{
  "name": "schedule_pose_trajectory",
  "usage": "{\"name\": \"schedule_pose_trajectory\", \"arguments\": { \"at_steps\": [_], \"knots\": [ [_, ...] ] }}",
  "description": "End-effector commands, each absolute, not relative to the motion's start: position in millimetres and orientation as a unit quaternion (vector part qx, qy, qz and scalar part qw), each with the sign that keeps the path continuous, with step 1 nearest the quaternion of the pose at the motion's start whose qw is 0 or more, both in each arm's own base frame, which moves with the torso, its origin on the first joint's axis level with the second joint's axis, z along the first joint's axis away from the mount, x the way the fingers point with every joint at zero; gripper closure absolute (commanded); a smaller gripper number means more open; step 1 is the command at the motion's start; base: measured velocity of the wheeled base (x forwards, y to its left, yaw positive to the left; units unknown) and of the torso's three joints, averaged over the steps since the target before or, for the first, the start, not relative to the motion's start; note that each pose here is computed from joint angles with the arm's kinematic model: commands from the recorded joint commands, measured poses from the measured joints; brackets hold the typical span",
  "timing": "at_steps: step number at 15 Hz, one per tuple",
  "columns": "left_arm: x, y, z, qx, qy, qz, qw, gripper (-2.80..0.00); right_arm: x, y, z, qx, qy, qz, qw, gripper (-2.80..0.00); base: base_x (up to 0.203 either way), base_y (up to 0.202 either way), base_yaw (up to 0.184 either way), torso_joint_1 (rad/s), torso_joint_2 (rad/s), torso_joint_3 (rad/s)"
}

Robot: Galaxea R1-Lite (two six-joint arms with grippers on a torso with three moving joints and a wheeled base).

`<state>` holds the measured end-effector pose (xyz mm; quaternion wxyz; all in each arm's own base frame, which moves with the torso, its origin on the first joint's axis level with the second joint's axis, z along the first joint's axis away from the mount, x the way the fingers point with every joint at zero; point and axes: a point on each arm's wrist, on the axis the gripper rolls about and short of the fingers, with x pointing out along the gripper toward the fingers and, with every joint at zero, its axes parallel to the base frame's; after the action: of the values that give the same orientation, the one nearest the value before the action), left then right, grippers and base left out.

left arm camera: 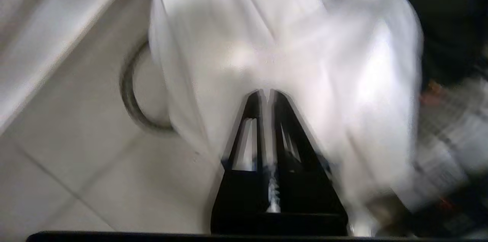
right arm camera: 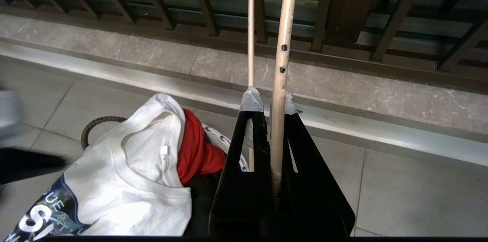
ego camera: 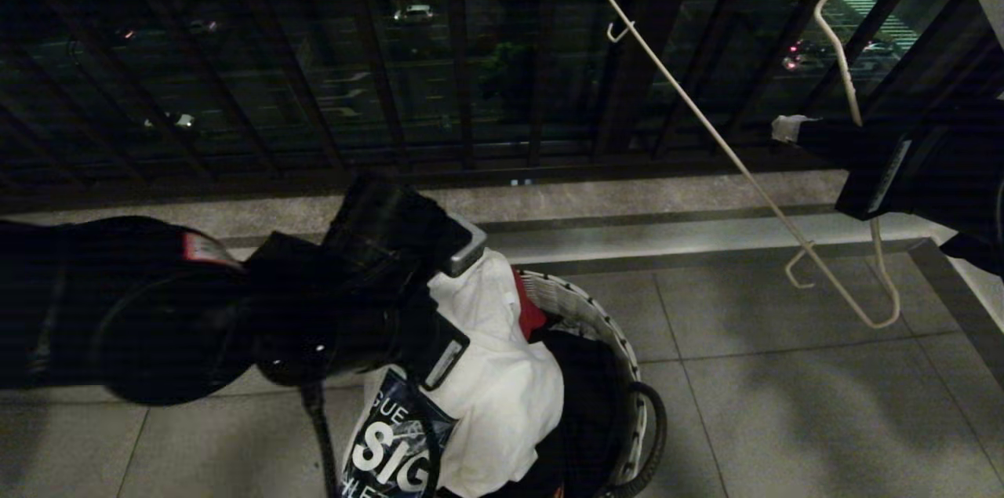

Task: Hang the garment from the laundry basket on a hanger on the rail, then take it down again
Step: Pick up clothes from the basket

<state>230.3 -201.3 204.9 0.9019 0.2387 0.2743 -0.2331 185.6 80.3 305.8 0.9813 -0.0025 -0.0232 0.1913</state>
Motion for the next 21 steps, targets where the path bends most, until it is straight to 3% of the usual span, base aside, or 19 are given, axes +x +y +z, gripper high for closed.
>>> {"name": "schedule_pose_trajectory", "arguments": {
  "at_steps": [1, 7, 12, 21],
  "knots": [
    [269.4, -228.2, 181.0, 0.272, 0.289, -0.214, 0.893, -2.80, 186.6, 79.4, 306.4, -0.002, -0.025, 0.188, 0.982, 0.00, 0.000, 0.000, 0.000, 0.000, 0.00, 0.000],
    [335.6, -256.7, 161.9, 0.348, 0.263, -0.131, 0.890, -2.80, 187.1, 78.3, 306.9, -0.002, -0.025, 0.187, 0.982, 0.00, 0.000, 0.000, 0.000, 0.000, 0.00, 0.000],
    [382.4, -251.5, 167.9, 0.368, 0.234, -0.067, 0.897, -2.80, 187.0, 78.4, 306.4, -0.003, -0.025, 0.190, 0.982, 0.00, 0.000, 0.000, 0.000, 0.000, 0.00, 0.000],
    [360.2, -212.9, 218.6, 0.355, 0.212, -0.035, 0.910, -2.80, 186.6, 78.3, 306.6, -0.003, -0.025, 0.192, 0.981, 0.00, 0.000, 0.000, 0.000, 0.000, 0.00, 0.000]
  ]
}}
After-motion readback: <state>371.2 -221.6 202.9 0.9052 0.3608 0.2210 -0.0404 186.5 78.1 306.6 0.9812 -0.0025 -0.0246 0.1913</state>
